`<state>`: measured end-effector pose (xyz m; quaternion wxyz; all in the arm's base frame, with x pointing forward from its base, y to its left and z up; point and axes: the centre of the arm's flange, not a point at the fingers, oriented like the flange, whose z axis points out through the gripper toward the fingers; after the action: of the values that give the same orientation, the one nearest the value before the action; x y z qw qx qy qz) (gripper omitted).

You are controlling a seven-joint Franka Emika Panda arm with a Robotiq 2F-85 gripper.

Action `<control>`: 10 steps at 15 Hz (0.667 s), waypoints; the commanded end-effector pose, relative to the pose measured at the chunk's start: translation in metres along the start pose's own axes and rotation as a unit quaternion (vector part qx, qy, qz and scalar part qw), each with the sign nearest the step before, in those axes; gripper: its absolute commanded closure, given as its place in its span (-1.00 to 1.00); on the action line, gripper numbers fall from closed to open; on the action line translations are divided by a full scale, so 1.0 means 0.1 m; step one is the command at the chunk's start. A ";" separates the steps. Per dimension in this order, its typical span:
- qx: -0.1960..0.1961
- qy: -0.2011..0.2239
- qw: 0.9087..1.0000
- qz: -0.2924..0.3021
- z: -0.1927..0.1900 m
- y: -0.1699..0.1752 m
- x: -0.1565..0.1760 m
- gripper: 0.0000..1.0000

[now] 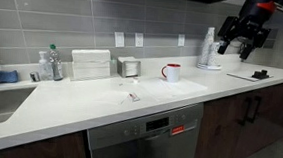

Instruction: Put the straw in the mug

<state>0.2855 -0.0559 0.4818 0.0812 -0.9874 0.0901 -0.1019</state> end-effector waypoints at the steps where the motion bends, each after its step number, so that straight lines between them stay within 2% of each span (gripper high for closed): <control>1: 0.000 -0.006 1.000 0.000 0.06 0.00 -0.02 -1.00; 8: -0.001 -0.015 1.000 0.001 0.13 0.01 -0.04 -1.00; 10: -0.003 -0.009 1.000 0.025 0.17 -0.04 0.15 -1.00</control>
<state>0.2851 -0.0545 0.4704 0.0814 -0.9885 0.0915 -0.0887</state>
